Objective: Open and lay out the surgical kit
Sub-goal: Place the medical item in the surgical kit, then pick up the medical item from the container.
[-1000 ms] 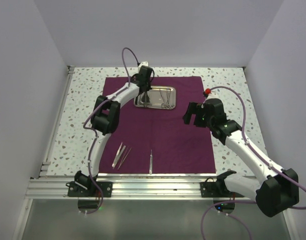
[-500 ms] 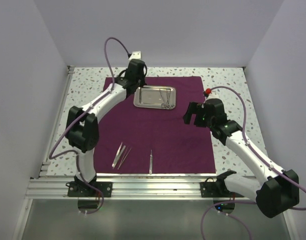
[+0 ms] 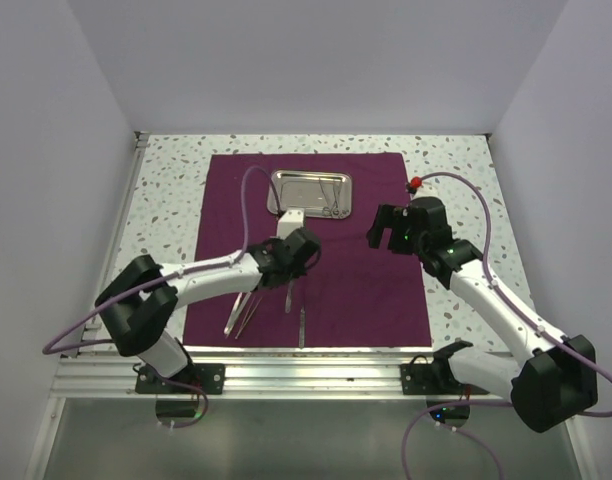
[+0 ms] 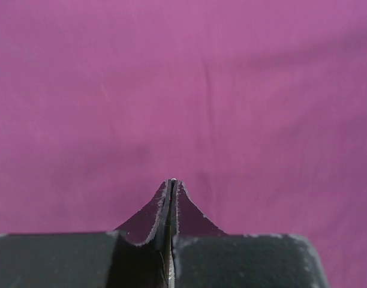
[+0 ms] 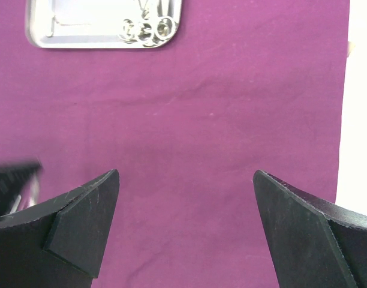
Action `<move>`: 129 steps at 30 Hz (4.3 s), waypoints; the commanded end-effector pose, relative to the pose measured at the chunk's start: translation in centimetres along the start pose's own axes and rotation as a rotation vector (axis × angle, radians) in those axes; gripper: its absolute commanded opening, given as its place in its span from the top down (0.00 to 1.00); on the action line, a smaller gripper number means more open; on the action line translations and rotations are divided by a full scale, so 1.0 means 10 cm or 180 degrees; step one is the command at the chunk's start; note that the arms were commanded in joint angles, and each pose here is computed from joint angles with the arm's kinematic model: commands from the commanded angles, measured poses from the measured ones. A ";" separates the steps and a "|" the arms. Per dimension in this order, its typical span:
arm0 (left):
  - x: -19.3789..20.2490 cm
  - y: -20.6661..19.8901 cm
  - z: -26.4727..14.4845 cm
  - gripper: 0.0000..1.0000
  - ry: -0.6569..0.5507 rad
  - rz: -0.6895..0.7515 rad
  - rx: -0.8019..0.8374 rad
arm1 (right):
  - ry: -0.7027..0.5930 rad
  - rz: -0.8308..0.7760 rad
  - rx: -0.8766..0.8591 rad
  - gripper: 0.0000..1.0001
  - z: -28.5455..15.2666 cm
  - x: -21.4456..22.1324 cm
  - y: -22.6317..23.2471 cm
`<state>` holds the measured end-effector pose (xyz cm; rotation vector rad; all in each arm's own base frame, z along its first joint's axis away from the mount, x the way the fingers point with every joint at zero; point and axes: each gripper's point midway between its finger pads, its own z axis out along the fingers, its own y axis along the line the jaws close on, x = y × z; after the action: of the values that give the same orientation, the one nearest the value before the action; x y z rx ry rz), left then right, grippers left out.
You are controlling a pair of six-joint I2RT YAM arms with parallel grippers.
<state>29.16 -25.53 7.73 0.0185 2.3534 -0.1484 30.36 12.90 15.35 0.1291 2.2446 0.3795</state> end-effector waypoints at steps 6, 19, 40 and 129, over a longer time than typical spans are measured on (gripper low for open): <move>0.71 -0.30 -0.13 1.00 -0.0036 -0.0312 -0.0073 | -0.0141 0.0000 0.0134 0.02 0.00 -0.10 -0.05; 0.85 -0.54 -0.10 0.37 0.0026 -0.0347 0.0003 | -0.0121 -0.0002 0.0138 0.02 0.02 -0.09 -0.06; -1.74 -0.15 1.04 0.39 -0.0824 0.0194 -0.0092 | -0.0090 0.0007 -0.0065 0.02 -0.02 -0.08 0.05; -1.41 0.59 2.47 0.77 -0.0093 0.0007 -0.0197 | 0.0055 0.0009 -0.0073 0.02 0.13 0.02 0.07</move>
<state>58.35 -22.54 2.71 -0.0123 2.2263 -0.0811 30.62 13.36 13.89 0.1200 2.2892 0.3824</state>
